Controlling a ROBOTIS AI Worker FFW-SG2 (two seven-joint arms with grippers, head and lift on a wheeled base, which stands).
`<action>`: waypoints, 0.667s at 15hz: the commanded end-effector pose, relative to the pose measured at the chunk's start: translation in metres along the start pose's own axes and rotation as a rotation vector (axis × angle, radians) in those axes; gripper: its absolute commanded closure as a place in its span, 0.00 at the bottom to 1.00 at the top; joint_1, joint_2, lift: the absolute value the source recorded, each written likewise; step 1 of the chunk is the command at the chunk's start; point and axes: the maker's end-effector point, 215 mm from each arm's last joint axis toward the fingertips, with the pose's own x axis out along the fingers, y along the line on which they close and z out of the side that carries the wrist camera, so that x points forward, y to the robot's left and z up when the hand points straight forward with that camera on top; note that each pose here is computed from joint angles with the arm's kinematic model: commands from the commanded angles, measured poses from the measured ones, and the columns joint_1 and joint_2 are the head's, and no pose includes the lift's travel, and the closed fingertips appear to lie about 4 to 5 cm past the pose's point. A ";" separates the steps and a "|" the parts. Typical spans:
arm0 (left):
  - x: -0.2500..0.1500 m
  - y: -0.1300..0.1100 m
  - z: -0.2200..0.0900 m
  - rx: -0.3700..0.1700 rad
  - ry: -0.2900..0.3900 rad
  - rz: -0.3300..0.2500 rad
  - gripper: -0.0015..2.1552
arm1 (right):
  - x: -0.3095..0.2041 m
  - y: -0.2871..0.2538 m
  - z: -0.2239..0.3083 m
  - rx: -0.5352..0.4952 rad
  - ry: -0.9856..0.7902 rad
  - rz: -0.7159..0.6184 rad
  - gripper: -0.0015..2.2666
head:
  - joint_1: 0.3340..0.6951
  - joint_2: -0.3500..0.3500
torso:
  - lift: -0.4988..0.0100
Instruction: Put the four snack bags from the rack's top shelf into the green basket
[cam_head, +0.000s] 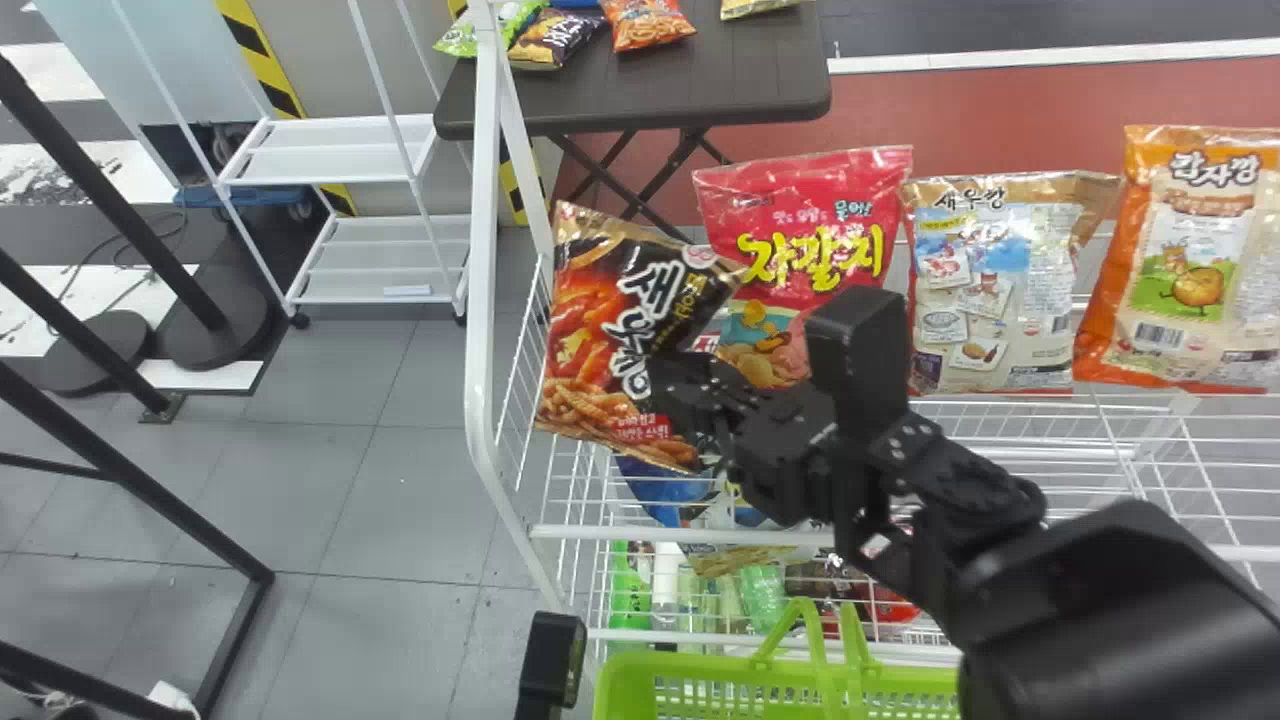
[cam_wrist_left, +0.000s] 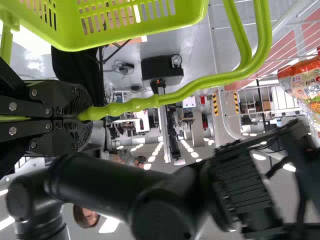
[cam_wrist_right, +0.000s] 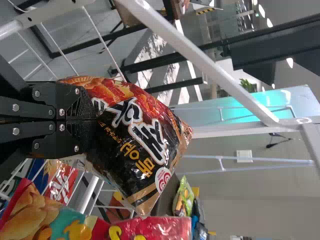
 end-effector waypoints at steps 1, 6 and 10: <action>0.002 -0.001 -0.002 0.000 0.006 -0.002 1.00 | -0.043 -0.010 0.015 -0.012 -0.037 -0.059 0.94 | 1.00 0.68 | 0.98; 0.003 0.001 0.000 0.006 0.005 0.009 1.00 | -0.160 -0.021 0.031 -0.078 -0.087 -0.163 0.94 | 1.00 0.42 | 0.98; -0.009 0.007 0.005 0.035 -0.060 0.032 1.00 | -0.232 -0.058 -0.011 -0.065 0.069 -0.221 0.94 | 1.00 0.19 | 0.98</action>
